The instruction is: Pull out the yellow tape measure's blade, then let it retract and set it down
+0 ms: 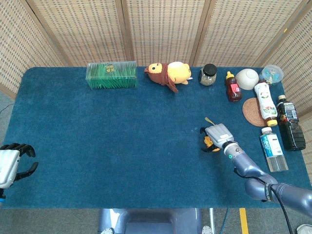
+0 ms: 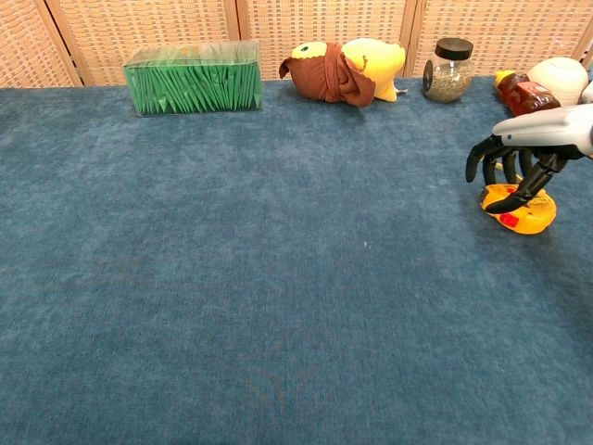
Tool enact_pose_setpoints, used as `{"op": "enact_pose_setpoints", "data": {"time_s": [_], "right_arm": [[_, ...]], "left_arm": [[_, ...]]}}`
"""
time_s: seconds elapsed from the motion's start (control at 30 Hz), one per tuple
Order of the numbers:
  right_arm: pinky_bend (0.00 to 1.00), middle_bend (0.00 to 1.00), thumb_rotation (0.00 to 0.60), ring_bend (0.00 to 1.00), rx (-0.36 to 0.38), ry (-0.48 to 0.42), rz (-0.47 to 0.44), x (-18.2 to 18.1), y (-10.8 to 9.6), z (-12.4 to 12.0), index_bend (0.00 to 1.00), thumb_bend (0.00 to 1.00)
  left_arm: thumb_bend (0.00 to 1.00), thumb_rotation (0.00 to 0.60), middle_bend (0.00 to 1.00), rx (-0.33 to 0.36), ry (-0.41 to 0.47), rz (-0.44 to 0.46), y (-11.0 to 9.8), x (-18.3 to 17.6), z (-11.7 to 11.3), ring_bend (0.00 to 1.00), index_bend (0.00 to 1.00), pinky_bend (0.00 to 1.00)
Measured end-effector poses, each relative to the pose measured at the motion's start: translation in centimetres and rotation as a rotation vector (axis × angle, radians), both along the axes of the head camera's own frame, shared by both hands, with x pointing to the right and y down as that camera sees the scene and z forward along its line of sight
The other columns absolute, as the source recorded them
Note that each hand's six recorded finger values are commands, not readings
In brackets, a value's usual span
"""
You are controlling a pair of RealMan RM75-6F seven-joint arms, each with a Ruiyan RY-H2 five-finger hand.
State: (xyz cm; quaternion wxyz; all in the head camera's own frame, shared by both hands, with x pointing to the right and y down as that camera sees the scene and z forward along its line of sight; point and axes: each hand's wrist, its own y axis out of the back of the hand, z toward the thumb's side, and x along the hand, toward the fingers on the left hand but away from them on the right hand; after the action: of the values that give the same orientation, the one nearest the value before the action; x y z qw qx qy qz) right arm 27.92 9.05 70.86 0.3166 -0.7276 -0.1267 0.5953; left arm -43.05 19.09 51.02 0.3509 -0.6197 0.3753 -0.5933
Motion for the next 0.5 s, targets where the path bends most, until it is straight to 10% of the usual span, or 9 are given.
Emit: {"op": "enact_pose_setpoints", "data": {"time_s": [0.5], "right_arm": [[0.34,0.36,0.387,0.34,0.035,0.04,0.009,2.3,-0.6,-1.0,0.24,0.26]], "left_arm": [[0.27,0.6,0.51,0.0,0.003,0.011,-0.2,0.5,0.0,0.38,0.51,0.38]]}}
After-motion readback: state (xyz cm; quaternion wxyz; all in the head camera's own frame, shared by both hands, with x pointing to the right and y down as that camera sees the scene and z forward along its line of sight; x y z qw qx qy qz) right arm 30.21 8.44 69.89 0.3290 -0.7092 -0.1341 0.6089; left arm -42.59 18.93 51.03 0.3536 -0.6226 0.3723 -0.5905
